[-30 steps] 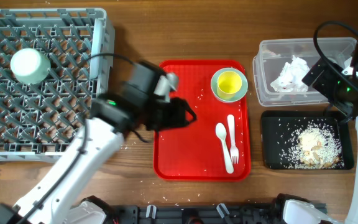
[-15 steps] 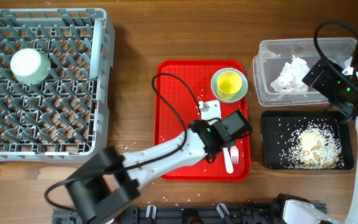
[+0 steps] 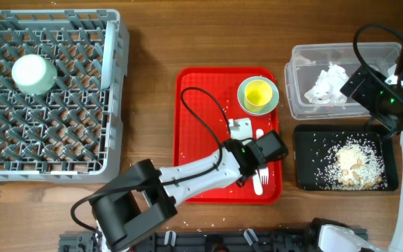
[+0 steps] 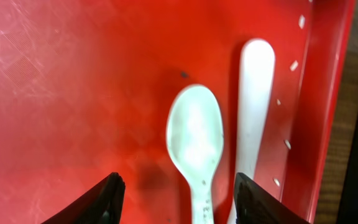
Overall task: Sort waste into correct bins and load items into the dishwasher rack
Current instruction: 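Move the left gripper to the white spoon and grasp it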
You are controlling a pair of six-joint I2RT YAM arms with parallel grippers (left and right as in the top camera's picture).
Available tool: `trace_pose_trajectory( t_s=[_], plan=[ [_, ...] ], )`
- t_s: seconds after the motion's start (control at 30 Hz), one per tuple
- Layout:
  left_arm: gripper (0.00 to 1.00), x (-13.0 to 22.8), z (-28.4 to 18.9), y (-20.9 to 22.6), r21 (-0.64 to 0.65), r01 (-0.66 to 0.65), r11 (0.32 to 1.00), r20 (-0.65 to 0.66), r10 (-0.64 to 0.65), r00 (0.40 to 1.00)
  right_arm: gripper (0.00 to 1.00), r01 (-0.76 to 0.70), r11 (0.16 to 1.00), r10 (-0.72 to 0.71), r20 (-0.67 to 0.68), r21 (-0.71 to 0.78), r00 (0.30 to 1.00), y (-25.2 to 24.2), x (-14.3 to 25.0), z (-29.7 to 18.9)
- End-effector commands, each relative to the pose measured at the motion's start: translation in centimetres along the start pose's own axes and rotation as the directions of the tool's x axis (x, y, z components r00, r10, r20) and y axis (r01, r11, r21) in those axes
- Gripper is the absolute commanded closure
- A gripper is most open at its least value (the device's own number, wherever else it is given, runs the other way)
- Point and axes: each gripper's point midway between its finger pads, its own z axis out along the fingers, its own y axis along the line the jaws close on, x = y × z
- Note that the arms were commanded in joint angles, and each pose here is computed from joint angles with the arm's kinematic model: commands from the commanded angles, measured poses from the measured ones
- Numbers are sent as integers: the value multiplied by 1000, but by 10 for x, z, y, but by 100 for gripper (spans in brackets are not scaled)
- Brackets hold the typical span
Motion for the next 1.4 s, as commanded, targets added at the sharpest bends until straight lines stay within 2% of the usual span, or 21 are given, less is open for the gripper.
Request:
trace_pose_trajectory(
  t_s=[0.0,0.2,0.37,0.57,0.77,0.93,1.03,1.17,1.37],
  plan=[
    [44,5,2,1,-34,-32,999,56,34,998,0,-5,1000,6,14,-12,1000,2,-3,-4],
    [46,5,4,3,-66,-57,996,110,64,992,0,-5,1000,6,14,-12,1000,2,-3,-4],
    [45,12,23,15,-127,-74,989,103,87,991,0,-5,1000,6,14,-12,1000,2,-3,-4],
    [46,13,27,18,-140,-78,987,99,93,991,0,-5,1000,6,14,-12,1000,2,-3,-4],
    [63,20,26,29,-178,-93,980,59,105,993,0,-6,1000,6,14,-12,1000,2,-3,-4],
    [76,41,26,29,-157,-103,982,-57,95,994,0,-5,1000,5,14,-12,1000,2,-3,-4],
    [76,47,25,27,-139,-100,985,-93,88,992,0,-5,1000,6,14,-12,1000,2,-3,-4],
    [76,37,25,31,-150,-76,986,-85,64,994,0,-5,1000,6,14,-12,1000,2,-3,-4],
    [86,31,25,44,-186,-55,981,-105,36,994,0,-5,1000,6,14,-12,1000,2,-3,-4]
  ],
)
